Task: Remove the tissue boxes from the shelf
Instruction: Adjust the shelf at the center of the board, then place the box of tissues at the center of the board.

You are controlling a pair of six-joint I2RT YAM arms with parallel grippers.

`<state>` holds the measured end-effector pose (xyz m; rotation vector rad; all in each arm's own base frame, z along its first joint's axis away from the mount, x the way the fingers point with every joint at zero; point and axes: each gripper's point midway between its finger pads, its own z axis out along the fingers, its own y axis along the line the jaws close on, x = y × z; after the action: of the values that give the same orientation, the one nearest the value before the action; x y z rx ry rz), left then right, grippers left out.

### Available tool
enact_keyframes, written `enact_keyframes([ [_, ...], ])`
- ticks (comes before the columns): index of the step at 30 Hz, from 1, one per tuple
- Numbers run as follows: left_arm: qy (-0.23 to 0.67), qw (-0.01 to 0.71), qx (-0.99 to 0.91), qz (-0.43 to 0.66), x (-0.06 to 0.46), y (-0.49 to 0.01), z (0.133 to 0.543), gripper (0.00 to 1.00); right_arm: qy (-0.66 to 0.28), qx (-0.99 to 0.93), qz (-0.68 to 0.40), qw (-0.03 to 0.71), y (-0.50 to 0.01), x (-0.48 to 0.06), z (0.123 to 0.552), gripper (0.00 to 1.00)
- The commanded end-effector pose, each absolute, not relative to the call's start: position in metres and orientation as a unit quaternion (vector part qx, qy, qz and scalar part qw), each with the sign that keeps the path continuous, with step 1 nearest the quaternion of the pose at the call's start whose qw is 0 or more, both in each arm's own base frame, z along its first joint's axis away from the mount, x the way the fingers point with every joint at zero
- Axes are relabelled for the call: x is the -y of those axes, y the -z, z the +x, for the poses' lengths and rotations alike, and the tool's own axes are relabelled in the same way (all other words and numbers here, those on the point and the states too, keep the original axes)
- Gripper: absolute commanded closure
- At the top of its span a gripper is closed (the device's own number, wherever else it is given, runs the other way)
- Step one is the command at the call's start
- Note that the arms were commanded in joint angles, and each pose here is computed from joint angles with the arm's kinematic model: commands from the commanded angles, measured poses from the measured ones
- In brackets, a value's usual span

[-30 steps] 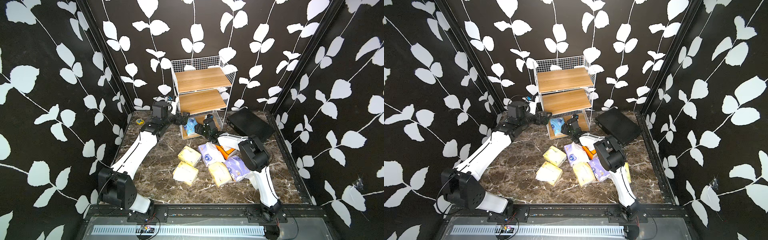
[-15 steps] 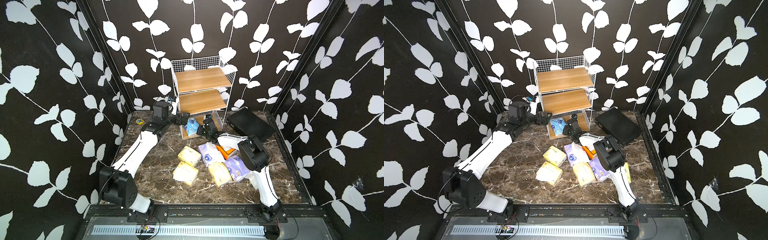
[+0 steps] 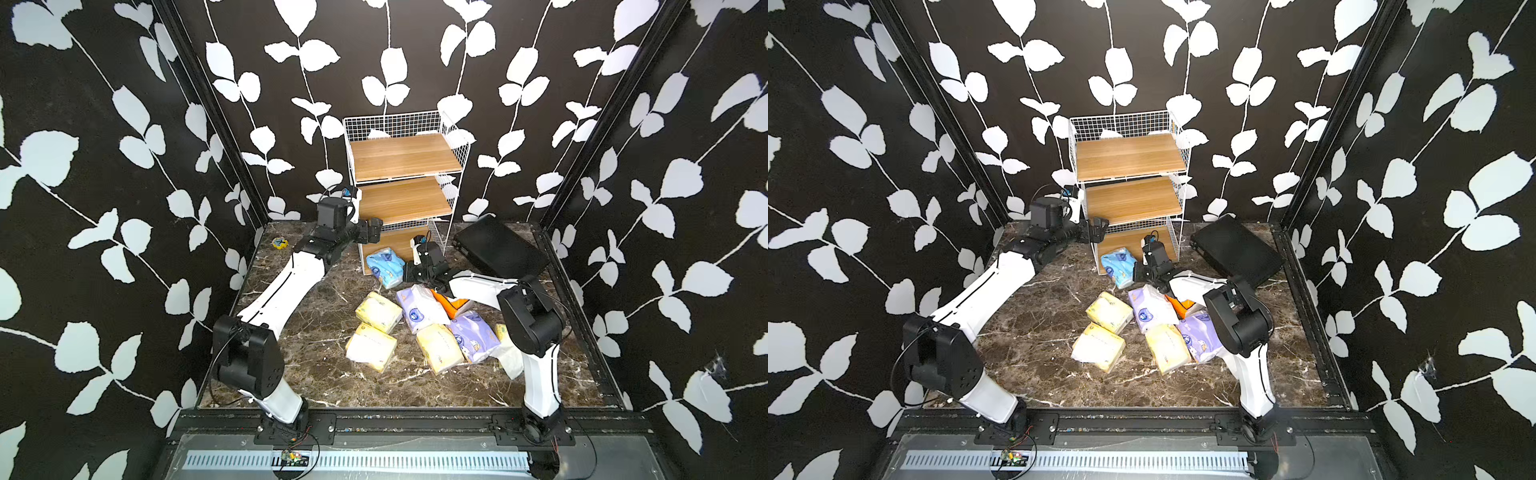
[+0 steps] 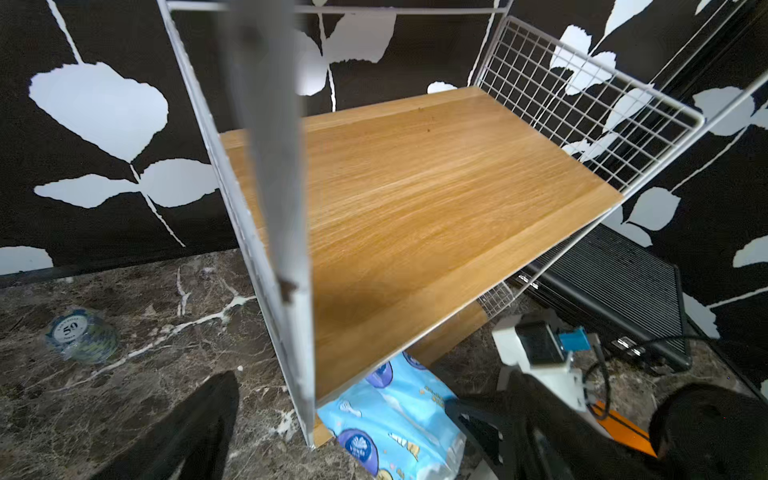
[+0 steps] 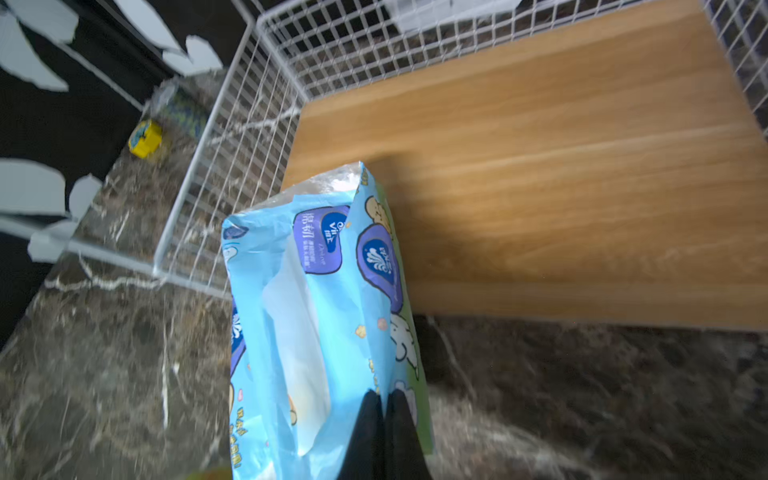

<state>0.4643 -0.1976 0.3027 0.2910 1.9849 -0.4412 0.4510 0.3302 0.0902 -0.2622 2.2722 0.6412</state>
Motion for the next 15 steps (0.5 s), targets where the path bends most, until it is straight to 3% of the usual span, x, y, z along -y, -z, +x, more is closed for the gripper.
enact_keyframes([
  [1, 0.177, 0.512, -0.833, 0.112, 0.199, -0.299, 0.473, 0.01, -0.250, -0.890, -0.141, 0.354, -0.085, -0.325, 0.424, 1.00],
  [15, 0.173, 0.515, -0.833, 0.108, 0.200, -0.306, 0.481, 0.01, -0.271, -0.874, -0.233, 0.329, -0.078, -0.351, 0.377, 1.00],
])
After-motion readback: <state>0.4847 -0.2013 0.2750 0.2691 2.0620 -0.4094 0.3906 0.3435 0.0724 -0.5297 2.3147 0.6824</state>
